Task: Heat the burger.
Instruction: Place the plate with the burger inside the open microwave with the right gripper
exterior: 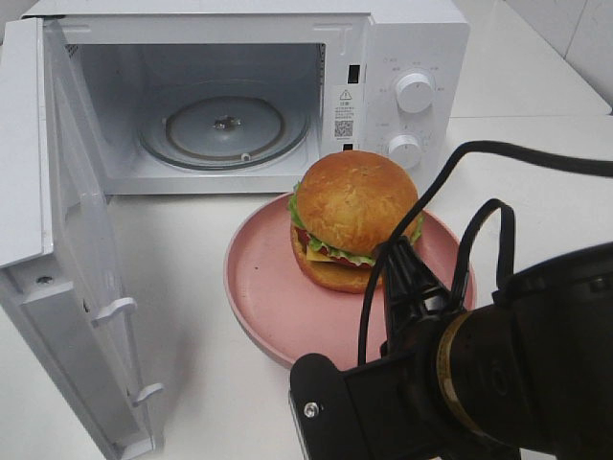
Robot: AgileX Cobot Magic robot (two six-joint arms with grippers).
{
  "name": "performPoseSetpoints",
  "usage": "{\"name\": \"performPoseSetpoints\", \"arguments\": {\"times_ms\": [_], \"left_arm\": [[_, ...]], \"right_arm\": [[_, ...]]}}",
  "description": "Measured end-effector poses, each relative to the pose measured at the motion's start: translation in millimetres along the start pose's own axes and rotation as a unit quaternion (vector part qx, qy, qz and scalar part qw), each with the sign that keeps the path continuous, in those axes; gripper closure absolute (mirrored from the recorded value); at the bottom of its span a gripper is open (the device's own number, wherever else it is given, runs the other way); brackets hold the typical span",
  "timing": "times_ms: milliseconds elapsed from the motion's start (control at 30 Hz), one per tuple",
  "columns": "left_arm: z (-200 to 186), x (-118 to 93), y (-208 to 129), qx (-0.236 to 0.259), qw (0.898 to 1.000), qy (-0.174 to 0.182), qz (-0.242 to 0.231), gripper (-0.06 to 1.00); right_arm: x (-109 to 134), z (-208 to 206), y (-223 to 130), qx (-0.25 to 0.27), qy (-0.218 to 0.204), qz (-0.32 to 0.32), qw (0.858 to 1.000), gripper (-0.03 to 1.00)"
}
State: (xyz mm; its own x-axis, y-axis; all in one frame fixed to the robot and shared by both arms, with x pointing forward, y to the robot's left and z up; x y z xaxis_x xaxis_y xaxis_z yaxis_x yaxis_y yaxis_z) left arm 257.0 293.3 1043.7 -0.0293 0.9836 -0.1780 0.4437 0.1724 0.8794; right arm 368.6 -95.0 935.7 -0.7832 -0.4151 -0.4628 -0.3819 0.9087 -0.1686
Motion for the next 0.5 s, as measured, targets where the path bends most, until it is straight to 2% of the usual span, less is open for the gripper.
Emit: {"name": "performPoseSetpoints", "arguments": {"times_ms": [233, 500], "left_arm": [[0.0, 0.0, 0.0, 0.0, 1.0, 0.0, 0.0, -0.02], [0.0, 0.0, 0.0, 0.0, 1.0, 0.0, 0.0, -0.02]], "right_arm": [[-8.3, 2.8, 3.6, -0.034, -0.018, -0.028, 0.999, 0.93], [-17.6, 9.4, -6.7, -0.037, -0.022, -0.052, 0.998, 0.93]]}}
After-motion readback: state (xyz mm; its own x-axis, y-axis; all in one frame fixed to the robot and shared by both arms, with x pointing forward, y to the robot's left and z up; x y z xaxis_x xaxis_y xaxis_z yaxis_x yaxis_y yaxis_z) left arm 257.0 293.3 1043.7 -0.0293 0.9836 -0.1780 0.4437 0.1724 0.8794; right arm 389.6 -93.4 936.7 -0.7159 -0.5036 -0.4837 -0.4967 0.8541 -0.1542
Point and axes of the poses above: a point on each arm's last joint axis where the gripper is mounted, z pointing out along that axis toward the gripper, x along the wrist's bending axis when the last joint is at zero, y = z × x, the point moved 3 cm from there along z, pointing out along that axis toward the gripper, and after that the axes turned 6 degrees about -z, right-handed, at the moved point
